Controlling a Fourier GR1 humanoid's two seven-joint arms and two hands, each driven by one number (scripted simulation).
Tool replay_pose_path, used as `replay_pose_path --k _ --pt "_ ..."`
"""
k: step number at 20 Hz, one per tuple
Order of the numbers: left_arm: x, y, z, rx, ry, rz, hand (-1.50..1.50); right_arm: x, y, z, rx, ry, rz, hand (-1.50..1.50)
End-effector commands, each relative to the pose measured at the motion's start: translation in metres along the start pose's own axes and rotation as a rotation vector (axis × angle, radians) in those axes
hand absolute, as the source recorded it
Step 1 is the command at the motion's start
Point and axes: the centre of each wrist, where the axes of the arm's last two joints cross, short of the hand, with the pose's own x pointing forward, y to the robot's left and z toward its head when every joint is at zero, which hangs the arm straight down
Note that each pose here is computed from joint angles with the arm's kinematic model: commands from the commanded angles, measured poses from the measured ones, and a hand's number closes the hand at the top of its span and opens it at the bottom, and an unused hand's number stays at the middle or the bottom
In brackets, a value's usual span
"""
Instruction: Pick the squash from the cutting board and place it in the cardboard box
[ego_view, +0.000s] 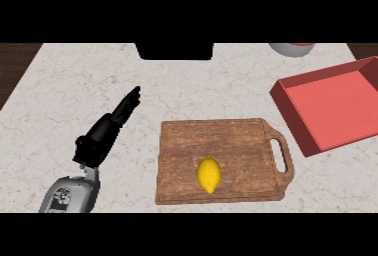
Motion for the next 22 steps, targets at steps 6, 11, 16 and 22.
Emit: replay_pose_path --k 6,11,16,22 --pt "0.002 -0.002 -0.006 0.009 -0.014 -0.004 0.00 -0.024 0.023 -0.057 -0.026 0.063 0.084 1.50" --pt "-0.013 -0.001 -0.001 -0.013 -0.009 0.002 0.00 -0.024 0.059 -0.087 0.023 0.043 0.138 1.50" --pt "-0.006 -0.004 0.003 -0.002 0.014 -0.001 0.00 -0.058 0.105 -0.086 0.057 0.064 0.168 1.50" --pt "-0.002 0.009 0.006 -0.001 -0.012 -0.011 0.00 -0.076 0.140 -0.100 0.148 0.253 -0.007 -1.50"
